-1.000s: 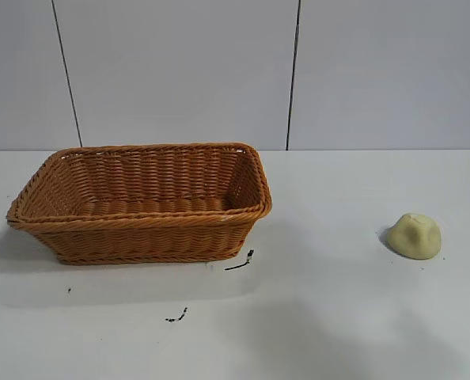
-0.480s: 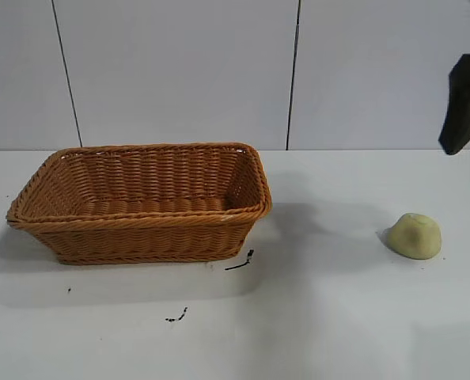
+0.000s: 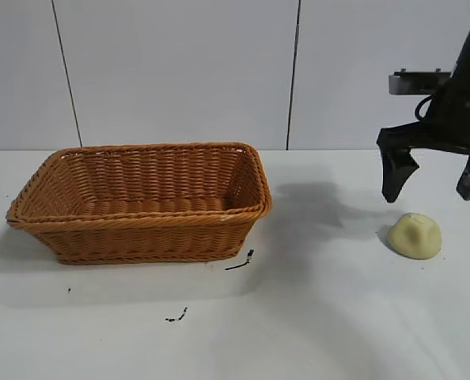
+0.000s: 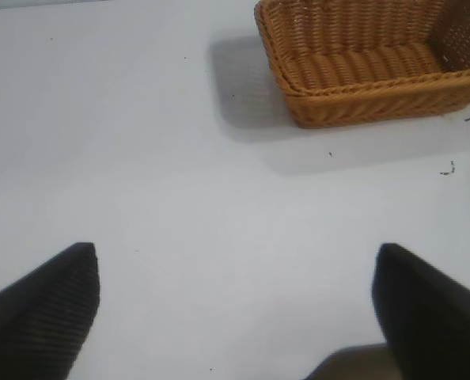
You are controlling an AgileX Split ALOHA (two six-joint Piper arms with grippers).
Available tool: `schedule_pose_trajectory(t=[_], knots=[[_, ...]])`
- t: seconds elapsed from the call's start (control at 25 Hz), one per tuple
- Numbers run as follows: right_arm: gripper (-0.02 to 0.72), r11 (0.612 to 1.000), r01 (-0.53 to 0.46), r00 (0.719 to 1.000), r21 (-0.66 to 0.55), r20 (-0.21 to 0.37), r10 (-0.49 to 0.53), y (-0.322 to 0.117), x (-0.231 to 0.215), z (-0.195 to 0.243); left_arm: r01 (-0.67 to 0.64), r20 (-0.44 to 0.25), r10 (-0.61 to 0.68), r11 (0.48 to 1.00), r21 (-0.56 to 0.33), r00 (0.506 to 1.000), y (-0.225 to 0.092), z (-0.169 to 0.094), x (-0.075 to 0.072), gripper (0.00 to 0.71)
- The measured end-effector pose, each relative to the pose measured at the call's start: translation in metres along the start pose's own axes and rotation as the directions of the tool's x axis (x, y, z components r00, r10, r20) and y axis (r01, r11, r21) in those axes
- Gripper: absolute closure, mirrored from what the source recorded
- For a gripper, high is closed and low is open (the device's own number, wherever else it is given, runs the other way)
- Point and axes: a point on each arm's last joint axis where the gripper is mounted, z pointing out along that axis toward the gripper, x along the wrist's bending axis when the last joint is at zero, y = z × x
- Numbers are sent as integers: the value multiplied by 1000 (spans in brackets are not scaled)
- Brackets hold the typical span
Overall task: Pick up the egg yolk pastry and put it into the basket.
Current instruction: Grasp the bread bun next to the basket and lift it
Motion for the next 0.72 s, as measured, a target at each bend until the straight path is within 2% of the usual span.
schedule_pose_trajectory(t=[0.44,0.72], knots=[[10,998,-3,1000,61,2,3,1,-1,43,0,0,0,1000,0,1000,0,0,0,14],[10,1000,4,1000,31,2,-4,4,-1,45,0,0,0,1000,0,1000,0,0,0,14]])
